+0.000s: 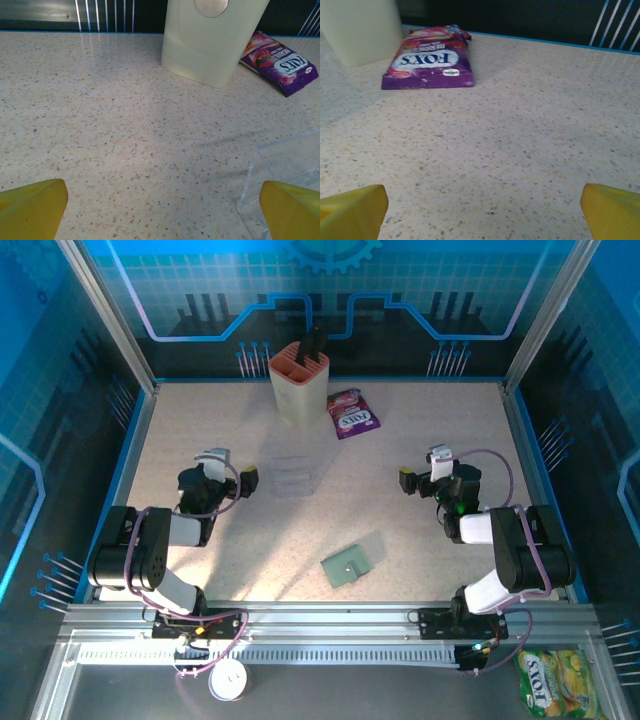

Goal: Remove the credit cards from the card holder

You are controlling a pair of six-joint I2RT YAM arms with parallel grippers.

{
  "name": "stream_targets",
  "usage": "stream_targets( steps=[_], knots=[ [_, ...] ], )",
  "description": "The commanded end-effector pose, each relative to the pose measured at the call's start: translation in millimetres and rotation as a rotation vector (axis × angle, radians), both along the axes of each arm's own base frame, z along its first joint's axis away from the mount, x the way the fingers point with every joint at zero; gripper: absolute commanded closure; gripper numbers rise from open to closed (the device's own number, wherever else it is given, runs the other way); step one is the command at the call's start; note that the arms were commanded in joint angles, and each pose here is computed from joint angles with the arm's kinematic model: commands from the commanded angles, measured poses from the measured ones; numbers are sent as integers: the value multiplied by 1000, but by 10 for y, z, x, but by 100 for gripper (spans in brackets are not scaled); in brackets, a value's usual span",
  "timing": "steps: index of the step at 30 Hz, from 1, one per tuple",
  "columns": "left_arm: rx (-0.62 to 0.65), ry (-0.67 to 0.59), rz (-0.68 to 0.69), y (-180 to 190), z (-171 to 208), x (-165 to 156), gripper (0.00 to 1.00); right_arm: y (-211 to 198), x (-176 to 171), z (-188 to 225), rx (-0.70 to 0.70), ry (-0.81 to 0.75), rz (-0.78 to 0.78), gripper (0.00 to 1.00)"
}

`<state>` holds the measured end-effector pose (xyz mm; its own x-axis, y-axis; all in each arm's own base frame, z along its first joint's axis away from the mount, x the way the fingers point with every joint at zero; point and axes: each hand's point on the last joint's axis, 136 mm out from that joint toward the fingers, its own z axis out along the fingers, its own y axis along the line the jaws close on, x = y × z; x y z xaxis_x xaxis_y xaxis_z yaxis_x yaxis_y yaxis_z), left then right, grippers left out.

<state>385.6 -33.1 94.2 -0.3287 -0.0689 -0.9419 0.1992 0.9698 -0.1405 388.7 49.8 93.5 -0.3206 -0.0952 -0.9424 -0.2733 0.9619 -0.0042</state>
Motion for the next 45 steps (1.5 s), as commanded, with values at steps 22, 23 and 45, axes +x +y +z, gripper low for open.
stream_targets(
  steps=[22, 23, 45],
  knots=[
    [7, 76, 162, 267, 346, 121, 1, -242, 116, 358, -122, 4, -239, 0],
    [4, 86, 171, 282, 383, 134, 1, -242, 115, 382, -124, 8, -241, 0],
    [-318, 366, 246, 118, 1061, -205, 1, 639, -46, 523, 111, 489, -162, 27]
  ],
)
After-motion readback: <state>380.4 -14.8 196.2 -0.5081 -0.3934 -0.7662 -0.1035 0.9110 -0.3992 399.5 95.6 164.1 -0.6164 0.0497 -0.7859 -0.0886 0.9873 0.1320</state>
